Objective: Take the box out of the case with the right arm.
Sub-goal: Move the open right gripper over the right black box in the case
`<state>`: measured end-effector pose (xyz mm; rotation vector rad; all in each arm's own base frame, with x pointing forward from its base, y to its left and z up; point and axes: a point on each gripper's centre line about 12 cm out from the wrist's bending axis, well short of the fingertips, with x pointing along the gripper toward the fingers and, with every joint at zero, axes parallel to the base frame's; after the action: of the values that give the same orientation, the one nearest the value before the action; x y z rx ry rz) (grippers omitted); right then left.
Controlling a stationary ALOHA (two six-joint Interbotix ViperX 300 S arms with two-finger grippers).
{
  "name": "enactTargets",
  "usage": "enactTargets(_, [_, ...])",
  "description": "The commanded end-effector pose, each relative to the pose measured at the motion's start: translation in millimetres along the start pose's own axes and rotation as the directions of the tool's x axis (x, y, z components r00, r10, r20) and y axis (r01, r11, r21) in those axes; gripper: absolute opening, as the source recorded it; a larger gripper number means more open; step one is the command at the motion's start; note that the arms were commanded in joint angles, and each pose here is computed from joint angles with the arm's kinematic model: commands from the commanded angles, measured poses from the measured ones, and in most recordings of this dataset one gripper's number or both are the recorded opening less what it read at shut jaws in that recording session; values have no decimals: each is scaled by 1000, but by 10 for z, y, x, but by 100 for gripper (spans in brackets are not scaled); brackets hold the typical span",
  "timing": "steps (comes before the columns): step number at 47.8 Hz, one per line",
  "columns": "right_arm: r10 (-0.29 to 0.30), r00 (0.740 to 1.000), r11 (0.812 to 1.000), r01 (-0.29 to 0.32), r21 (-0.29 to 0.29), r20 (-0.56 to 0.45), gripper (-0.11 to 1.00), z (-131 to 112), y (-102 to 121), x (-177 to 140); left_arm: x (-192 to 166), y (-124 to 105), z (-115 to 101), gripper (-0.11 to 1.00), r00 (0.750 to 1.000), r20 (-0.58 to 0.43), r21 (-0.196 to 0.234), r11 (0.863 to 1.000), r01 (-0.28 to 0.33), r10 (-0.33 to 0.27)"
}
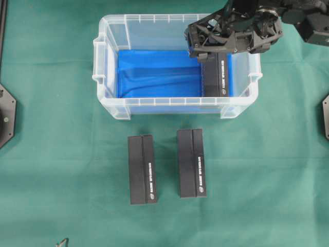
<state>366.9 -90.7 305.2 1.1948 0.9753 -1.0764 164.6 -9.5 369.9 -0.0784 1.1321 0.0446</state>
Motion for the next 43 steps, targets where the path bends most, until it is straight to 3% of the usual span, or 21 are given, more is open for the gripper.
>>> enactTargets(1, [21,1000,1000,-21,-3,10,87,1,8,-88,-71,0,52,0,1000,26,0,1000,0,0])
enactTargets(43, [14,1000,1000,-14,-6,20,87,12,-4,-75,-71,0,54,0,1000,28,0,1000,1,-1])
